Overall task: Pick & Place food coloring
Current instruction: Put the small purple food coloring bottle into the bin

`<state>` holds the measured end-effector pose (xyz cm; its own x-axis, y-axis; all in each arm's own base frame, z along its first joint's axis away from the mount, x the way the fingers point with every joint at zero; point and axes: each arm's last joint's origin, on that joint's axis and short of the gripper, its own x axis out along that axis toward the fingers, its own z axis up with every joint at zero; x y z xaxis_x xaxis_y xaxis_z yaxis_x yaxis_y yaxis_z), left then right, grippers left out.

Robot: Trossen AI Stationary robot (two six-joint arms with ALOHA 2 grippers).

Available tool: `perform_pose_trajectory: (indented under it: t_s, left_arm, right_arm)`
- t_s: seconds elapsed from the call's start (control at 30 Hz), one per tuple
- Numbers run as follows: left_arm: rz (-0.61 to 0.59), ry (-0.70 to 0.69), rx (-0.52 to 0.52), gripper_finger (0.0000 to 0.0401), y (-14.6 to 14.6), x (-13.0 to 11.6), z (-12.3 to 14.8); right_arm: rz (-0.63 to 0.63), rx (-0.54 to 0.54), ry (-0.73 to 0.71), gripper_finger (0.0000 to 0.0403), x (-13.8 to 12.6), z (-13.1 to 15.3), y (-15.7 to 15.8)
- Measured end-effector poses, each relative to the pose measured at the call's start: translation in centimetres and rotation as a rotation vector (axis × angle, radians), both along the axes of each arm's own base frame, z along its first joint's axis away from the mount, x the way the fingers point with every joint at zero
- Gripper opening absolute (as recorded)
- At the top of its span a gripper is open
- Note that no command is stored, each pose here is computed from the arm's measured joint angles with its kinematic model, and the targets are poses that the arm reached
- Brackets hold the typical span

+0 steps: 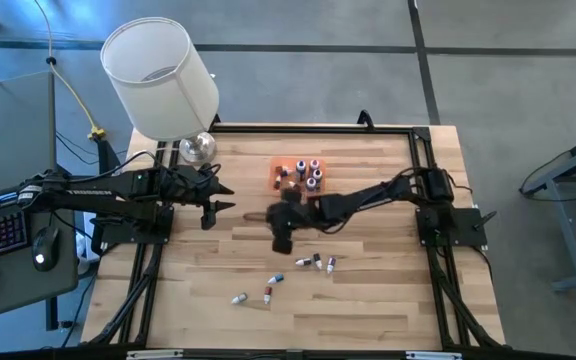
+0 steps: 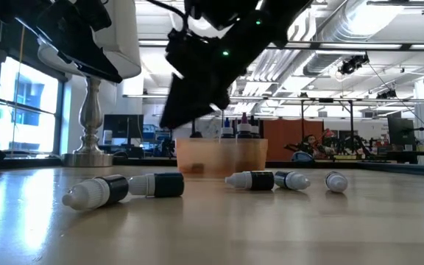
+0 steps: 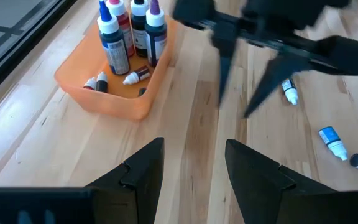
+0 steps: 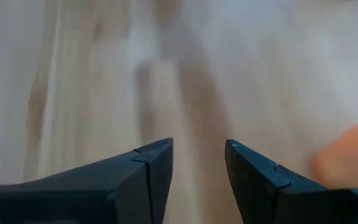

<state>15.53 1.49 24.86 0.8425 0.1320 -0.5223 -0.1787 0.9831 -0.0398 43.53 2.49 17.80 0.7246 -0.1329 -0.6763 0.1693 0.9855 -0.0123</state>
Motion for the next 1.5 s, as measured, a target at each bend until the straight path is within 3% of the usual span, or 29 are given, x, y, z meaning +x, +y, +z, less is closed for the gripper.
perform_pose_trajectory:
  t_s: [0.13,0.23,0.5,0.67,0.9,1.17,1.33,1.5]
  left_arm:
    - [0.000,0.000,0.000,0.0168,0.0,0.0,0.0]
    - [0.000,0.000,0.000,0.0168,0.0,0.0,0.0]
    - [0.000,0.000,0.000,0.0168,0.0,0.0,0.0]
    - [0.000,0.001,0.000,0.0168,0.0,0.0,0.0]
    - [0.000,0.001,0.000,0.0168,0.0,0.0,0.0]
    - [0.000,0.001,0.000,0.0168,0.0,0.0,0.0]
    - [0.000,0.002,0.000,0.0168,0.0,0.0,0.0]
    - [0.000,0.002,0.000,0.0168,0.0,0.0,0.0]
  right_arm:
    - [0.029,-0.011,0.159,0.0138,-1.3,-1.0,1.8]
    - [-0.051,0.008,0.227,0.0138,-2.2,-1.3,2.6]
    - [-0.195,0.277,0.341,0.0134,-4.4,1.9,3.9]
    - [-0.175,0.320,0.554,0.0133,-6.6,1.6,5.6]
    - [0.097,0.155,0.650,0.0133,-8.4,0.4,8.5]
    - [0.305,0.064,0.715,0.0133,-10.1,-1.0,10.4]
    - [0.408,-0.114,0.720,0.0133,-11.0,-2.3,10.4]
    - [0.428,-0.253,0.698,0.0133,-11.2,-3.6,9.9]
